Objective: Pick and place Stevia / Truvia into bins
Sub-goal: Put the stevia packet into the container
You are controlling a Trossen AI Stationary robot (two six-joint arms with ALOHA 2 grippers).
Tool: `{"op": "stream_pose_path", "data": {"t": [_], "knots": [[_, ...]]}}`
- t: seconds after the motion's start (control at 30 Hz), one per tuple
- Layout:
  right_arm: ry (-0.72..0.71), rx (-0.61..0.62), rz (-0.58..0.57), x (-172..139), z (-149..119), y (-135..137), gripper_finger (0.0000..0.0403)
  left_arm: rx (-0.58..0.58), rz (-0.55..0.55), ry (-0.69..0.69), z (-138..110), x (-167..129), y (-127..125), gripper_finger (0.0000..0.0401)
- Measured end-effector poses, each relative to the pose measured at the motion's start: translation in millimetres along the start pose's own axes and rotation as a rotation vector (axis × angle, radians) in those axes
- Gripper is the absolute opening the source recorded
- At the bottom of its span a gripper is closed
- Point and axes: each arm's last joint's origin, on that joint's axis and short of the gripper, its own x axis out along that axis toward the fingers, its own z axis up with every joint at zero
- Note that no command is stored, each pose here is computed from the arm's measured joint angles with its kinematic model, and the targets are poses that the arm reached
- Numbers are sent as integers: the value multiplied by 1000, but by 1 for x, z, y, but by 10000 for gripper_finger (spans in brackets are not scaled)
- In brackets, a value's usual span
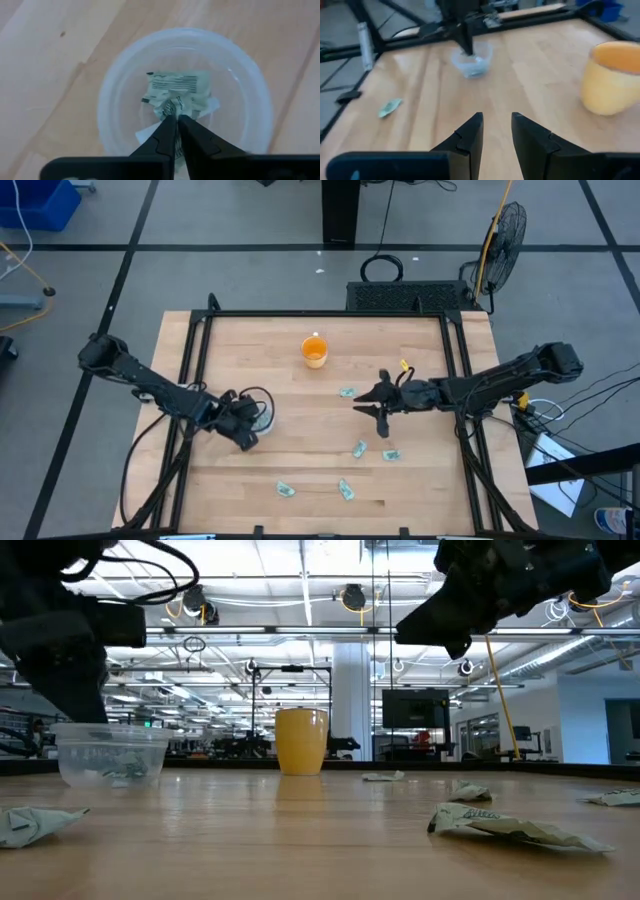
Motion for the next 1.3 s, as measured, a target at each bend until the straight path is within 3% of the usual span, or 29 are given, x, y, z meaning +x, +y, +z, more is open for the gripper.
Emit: {"op": "stream_pose_path", "data": {"t": [0.43, 0.63, 0.9, 1.13, 1.3], "knots": [[85, -11, -55, 13, -13, -11, 94, 30, 35, -2, 8, 5, 9, 115], [120, -47, -67, 22, -19, -18, 98, 15, 41, -7, 11, 7, 12, 120], [190, -116, -64, 35, -33, -24, 149, 42, -5, -66, 17, 7, 7, 120], [209, -114, -268, 43, -39, -45, 179, 69, -30, -95, 20, 6, 4, 120], [252, 11, -347, 50, -50, -61, 180, 70, -32, -96, 20, 6, 4, 120]]}}
